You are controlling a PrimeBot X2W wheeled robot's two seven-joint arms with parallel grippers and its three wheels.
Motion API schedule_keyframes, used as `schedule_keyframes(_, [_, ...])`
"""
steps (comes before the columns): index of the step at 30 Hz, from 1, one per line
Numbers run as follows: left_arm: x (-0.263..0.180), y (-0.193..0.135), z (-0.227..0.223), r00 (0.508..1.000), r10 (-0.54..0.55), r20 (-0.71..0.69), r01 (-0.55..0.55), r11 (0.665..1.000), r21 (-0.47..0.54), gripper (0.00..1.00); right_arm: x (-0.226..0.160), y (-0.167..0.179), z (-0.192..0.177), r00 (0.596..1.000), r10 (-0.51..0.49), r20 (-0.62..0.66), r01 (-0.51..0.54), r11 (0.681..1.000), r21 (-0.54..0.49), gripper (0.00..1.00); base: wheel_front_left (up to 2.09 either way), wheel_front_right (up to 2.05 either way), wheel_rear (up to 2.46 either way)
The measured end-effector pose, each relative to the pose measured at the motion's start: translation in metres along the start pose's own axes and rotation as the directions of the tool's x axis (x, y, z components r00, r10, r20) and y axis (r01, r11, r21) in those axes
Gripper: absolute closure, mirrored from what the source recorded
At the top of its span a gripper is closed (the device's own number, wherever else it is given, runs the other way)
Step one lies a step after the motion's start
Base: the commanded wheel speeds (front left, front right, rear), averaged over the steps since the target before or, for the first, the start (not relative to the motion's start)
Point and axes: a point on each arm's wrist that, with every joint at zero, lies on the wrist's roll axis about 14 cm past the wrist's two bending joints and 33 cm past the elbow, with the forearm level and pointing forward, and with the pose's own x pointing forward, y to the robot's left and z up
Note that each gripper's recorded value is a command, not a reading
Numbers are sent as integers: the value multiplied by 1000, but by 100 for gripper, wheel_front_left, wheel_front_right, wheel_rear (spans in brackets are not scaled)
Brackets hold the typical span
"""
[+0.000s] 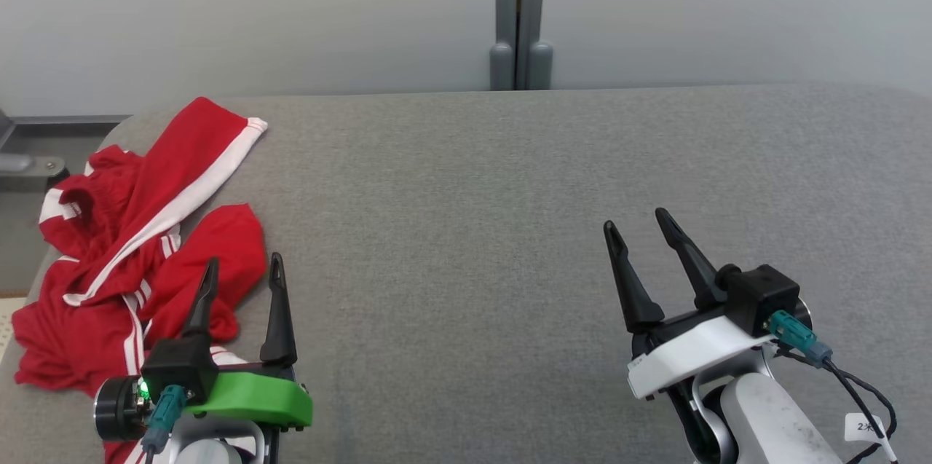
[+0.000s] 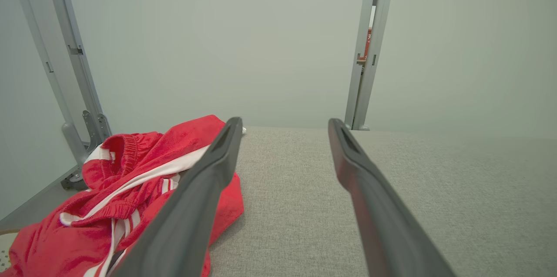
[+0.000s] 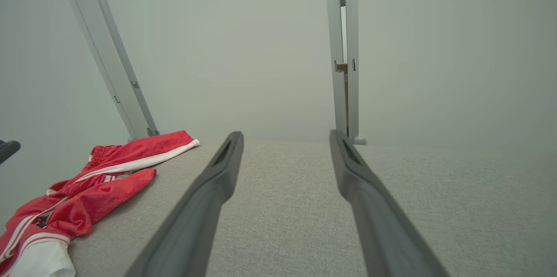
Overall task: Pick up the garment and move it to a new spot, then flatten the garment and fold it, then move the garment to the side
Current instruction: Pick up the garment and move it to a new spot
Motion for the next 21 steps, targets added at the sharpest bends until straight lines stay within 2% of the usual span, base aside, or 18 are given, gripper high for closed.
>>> schedule_keyframes(10, [-27, 51, 7, 989, 150, 10, -150, 989, 15, 0, 20, 48, -17, 990, 140, -33, -138, 989, 55, 0, 0, 0, 0])
schedule_keyframes(21, [-76, 112, 15, 941, 339, 21, -340, 940, 37, 0, 36, 116, -34, 942, 329, -62, -320, 940, 115, 0, 0, 0, 0])
